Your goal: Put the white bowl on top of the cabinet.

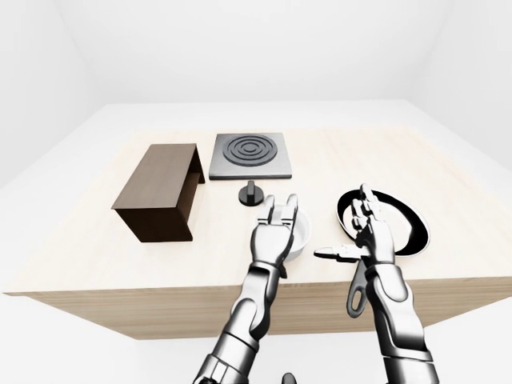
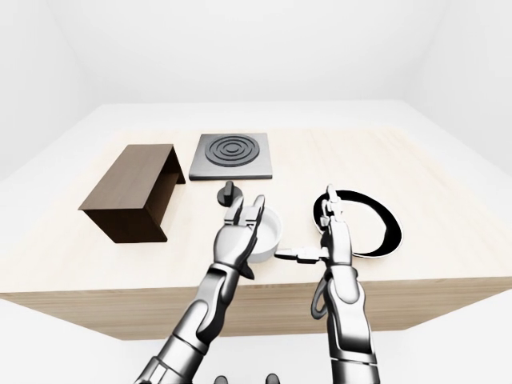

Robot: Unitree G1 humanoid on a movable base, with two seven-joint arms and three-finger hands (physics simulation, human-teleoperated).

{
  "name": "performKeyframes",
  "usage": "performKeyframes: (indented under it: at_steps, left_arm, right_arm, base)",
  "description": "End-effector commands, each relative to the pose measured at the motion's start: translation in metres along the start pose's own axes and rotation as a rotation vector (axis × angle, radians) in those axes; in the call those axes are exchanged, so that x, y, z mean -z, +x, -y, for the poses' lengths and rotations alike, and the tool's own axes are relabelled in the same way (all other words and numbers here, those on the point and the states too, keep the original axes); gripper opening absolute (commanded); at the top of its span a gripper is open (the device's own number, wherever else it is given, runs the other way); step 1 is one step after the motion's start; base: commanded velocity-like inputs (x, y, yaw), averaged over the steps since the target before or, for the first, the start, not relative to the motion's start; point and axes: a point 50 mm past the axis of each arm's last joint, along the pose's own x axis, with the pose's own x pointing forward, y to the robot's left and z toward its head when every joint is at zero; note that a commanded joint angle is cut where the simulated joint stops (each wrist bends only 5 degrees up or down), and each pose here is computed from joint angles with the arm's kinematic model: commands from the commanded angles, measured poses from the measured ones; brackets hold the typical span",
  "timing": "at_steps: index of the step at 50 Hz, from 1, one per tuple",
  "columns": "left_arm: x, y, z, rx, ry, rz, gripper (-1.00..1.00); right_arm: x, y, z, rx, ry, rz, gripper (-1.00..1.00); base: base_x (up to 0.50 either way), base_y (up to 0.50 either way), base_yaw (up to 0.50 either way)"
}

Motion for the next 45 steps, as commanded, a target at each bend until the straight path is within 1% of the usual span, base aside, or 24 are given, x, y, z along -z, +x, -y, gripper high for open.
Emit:
performKeyframes:
  at_steps: [1,7,23,33,36,41,42,45]
  left_arm:
    - [0.0,0.009,0.005,0.057,0.099,0.011,1.0]
    - [0.003,0.017,0.003,0.063,0.106,0.006,1.0]
    - [-0.001,0.02,0.003,0.091,0.144,0.023,1.0]
    - [0.002,0.022,0.006,0.106,0.147,0.014,1.0]
    - [0.008,0.024,0.012,0.126,0.136,-0.004,1.0]
    - [0.009,0.025,0.014,0.133,0.133,-0.008,1.0]
    - [0.011,0.025,0.025,0.196,0.169,-0.002,1.0]
    - [0.011,0.024,0.026,0.202,0.17,-0.003,1.0]
  right_arm:
    - [-0.003,-0.002,0.002,0.002,0.008,0.006,1.0]
    - [-0.003,-0.003,0.001,0.0,0.011,0.007,1.0]
    - [-0.003,-0.002,0.002,-0.006,0.016,0.006,1.0]
    - [-0.002,-0.002,0.0,-0.009,0.014,0.004,1.0]
    - [-0.002,-0.002,0.0,-0.012,0.013,0.004,1.0]
    - [-0.001,-0.001,-0.001,-0.012,0.013,0.003,1.0]
    - [-0.002,-0.003,-0.001,-0.016,0.01,0.003,1.0]
    - [-0.002,-0.003,-0.001,-0.017,0.011,0.004,1.0]
  base:
    - [0.0,0.0,0.0]
    - [0.0,0.0,0.0]
    - [0.0,0.0,0.0]
    - [0.0,0.0,0.0]
    - [0.0,0.0,0.0]
    - [0.0,0.0,0.0]
    - [0.0,0.0,0.0]
    - [0.0,0.0,0.0]
